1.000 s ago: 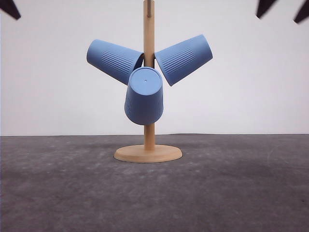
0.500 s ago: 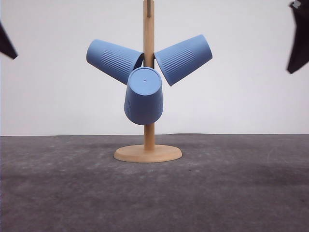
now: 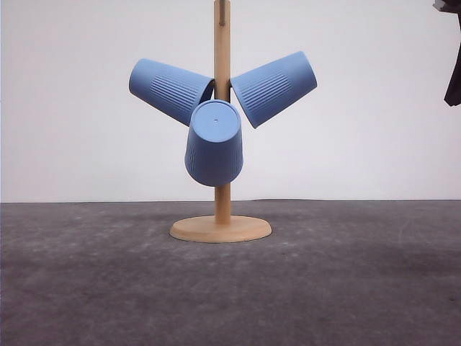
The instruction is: Place three cups
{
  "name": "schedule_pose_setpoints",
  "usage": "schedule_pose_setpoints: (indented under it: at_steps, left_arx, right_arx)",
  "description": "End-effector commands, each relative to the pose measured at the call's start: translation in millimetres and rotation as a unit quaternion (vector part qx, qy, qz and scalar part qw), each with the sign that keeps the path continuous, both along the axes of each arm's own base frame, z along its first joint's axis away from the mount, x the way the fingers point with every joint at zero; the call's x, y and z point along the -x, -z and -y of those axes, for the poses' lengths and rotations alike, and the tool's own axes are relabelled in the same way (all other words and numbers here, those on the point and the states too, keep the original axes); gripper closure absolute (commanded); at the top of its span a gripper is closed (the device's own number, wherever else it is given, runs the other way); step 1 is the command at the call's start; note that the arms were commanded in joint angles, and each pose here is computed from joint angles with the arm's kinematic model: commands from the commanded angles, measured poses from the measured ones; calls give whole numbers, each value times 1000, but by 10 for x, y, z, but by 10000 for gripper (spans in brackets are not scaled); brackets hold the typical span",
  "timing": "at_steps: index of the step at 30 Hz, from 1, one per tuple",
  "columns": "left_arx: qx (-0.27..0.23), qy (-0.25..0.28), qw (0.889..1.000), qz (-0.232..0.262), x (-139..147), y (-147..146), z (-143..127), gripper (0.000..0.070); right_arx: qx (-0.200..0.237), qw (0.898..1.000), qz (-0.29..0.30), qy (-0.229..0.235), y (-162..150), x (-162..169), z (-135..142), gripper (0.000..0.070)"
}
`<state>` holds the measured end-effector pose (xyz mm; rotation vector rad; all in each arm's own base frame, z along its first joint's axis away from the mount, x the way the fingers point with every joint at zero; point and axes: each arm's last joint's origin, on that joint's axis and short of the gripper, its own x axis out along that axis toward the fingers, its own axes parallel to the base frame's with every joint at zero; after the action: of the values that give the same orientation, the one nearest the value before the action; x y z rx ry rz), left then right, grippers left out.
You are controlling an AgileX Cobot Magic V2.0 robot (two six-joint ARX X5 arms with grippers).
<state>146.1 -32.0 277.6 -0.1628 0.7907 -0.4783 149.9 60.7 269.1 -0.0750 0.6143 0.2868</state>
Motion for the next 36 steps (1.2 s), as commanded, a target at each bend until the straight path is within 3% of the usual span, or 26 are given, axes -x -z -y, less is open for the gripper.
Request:
schedule_pose_setpoints:
  at_steps: [1,5,8,11,15,19,25,30,36]
  left_arx:
    - [-1,3,1000,11,-12,-51,7,700]
    - [-28,11,997,73,27,-14,-15,700]
    - [-36,-3,988,147,113,162,-69,700]
    - [-52,-61,970,228,204,408,-155,700]
    - [-76,-133,945,287,360,718,-238,700]
    - [-90,-175,933,302,459,967,-280,700]
    - [-91,-197,929,301,492,1267,-296,700]
    - [-89,-201,919,326,498,1235,-301,700]
    - [-89,-201,919,328,498,1228,-302,700]
  right_arx:
    - [-2,1000,11,-4,-53,-12,-13,693]
    - [-2,1000,11,-4,-53,-12,-14,693]
    - [-2,1000,11,-4,-53,-12,-13,693]
    - [-2,1000,11,-4,-53,-12,-14,693]
    - [-2,1000,11,-4,-53,-12,-13,693]
    - [-2,1000,11,-4,-54,-12,-13,693]
    - [-2,1000,12,-4,-54,-13,-13,693]
    - [-3,1000,14,-4,-58,-15,-15,693]
    - [-3,1000,14,-4,-58,-15,-14,693]
